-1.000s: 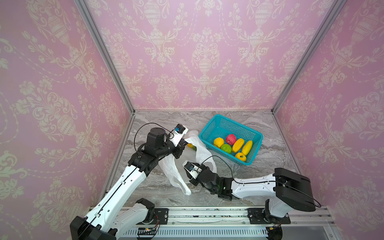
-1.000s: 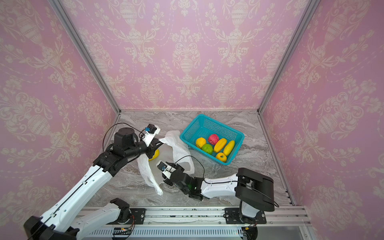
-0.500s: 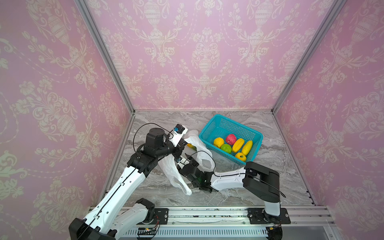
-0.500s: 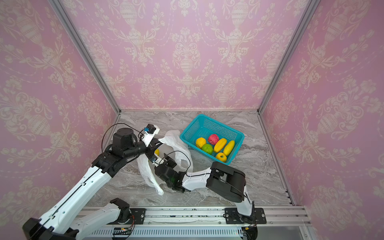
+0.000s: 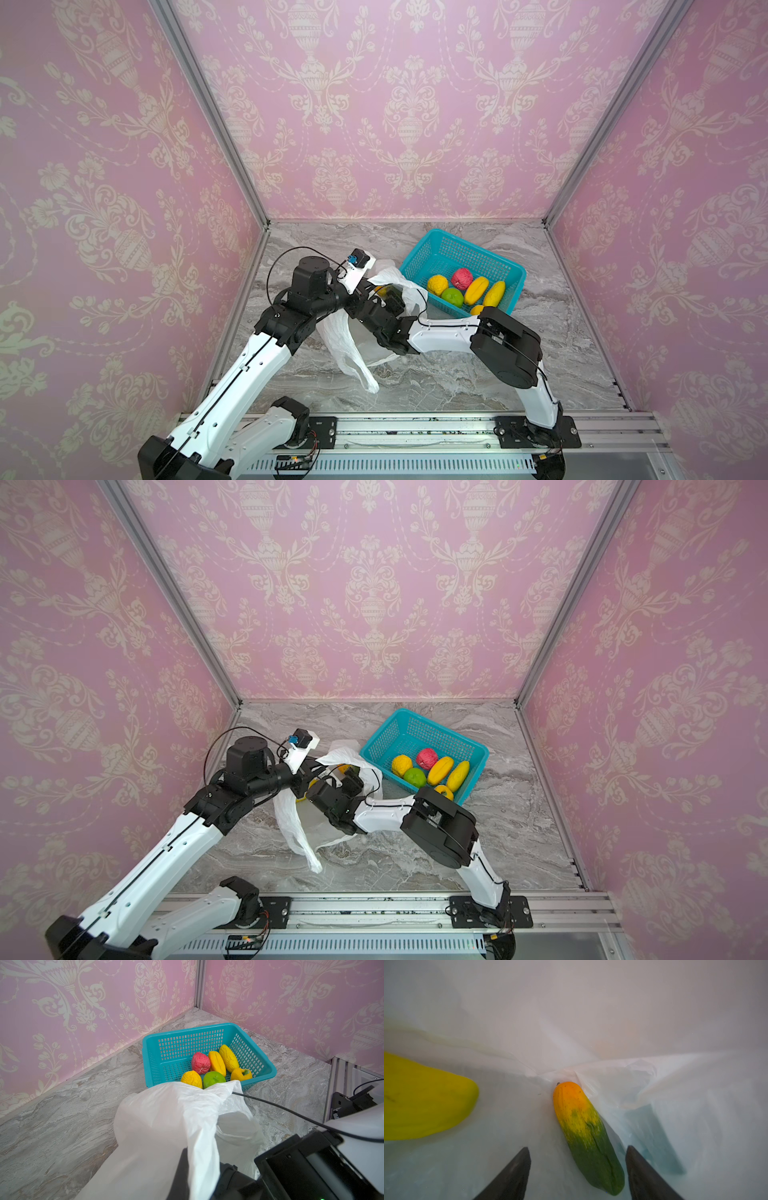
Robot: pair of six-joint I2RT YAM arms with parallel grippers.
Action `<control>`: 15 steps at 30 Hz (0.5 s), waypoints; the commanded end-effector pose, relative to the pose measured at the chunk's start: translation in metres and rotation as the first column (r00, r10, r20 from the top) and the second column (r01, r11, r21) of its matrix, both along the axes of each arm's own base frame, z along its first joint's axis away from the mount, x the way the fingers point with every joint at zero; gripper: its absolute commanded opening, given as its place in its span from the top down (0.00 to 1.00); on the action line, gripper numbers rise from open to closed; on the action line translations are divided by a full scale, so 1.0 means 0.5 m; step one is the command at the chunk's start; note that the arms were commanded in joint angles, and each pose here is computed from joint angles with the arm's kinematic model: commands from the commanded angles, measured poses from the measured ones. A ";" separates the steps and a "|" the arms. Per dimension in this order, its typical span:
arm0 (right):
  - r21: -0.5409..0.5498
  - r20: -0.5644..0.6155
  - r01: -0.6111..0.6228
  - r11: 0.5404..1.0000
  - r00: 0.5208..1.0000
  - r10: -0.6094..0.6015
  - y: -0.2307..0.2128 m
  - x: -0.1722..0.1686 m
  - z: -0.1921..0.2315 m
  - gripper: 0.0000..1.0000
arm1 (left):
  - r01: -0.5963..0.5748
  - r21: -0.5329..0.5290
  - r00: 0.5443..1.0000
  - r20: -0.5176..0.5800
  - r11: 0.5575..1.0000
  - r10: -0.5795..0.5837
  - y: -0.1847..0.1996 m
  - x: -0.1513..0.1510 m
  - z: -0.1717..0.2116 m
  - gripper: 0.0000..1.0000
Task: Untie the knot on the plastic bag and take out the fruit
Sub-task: 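Close the right gripper on the orange-green long fruit in the bag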
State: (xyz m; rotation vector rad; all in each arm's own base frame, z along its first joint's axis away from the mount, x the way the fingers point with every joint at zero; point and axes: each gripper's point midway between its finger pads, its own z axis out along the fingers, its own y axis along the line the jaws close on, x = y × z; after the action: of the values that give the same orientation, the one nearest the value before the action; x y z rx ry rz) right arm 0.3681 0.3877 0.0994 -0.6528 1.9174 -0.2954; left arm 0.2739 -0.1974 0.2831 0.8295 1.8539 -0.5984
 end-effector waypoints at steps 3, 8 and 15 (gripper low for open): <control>-0.038 -0.092 0.069 0.997 0.993 -0.072 -0.030 0.022 -0.051 0.20 | 0.009 -0.007 1.000 0.009 1.000 -0.009 0.003 -0.008 0.004 1.00; -0.027 -0.171 0.097 0.995 0.980 -0.100 -0.049 0.046 -0.078 0.18 | 0.010 -0.006 1.000 0.007 1.000 -0.010 0.003 -0.008 0.003 1.00; -0.012 -0.256 0.144 0.989 0.956 -0.143 -0.080 0.073 -0.112 0.15 | 0.011 -0.007 1.000 0.007 1.000 -0.011 0.003 -0.009 0.004 1.00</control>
State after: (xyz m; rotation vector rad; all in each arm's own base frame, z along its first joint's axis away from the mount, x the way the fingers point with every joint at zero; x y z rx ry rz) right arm 0.4025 0.3508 0.0518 -0.6026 2.1559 -0.3323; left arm 0.2738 -0.1974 0.2831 0.8295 1.8539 -0.5984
